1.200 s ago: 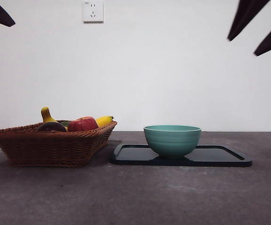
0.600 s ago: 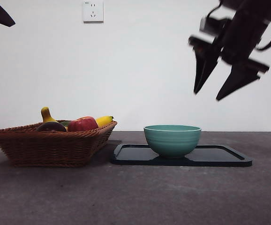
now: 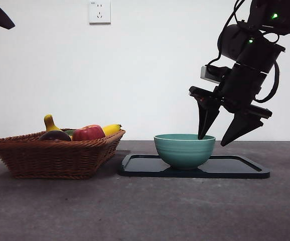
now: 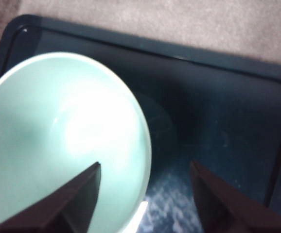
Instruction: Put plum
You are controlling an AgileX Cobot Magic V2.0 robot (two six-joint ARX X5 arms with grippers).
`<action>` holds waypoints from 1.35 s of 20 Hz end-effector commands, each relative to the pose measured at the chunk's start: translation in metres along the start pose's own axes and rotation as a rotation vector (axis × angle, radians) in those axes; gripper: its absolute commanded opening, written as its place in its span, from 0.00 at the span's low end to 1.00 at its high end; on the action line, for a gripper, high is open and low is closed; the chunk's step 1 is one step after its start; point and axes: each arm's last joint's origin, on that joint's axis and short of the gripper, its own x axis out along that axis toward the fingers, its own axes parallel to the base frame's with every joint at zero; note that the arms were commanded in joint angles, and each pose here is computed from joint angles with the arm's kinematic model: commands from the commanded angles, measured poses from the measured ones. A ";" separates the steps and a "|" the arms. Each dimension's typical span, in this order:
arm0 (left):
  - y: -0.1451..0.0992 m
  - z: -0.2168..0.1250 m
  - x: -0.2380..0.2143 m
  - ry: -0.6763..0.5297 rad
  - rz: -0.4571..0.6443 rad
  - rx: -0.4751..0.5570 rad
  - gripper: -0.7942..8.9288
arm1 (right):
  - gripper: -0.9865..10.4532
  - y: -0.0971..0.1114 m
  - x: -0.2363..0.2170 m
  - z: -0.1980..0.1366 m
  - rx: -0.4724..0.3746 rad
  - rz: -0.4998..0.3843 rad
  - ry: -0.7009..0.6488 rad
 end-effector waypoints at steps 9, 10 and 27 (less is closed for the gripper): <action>-0.001 0.001 0.000 0.009 -0.010 0.012 0.47 | 0.09 0.002 0.016 0.006 -0.020 0.012 -0.029; -0.001 0.001 0.000 0.012 -0.010 0.010 0.47 | 0.09 0.002 0.016 0.006 -0.021 0.012 -0.031; -0.001 -0.003 0.000 0.045 -0.011 0.010 0.47 | 0.09 0.041 -0.147 -0.002 -0.102 0.090 -0.274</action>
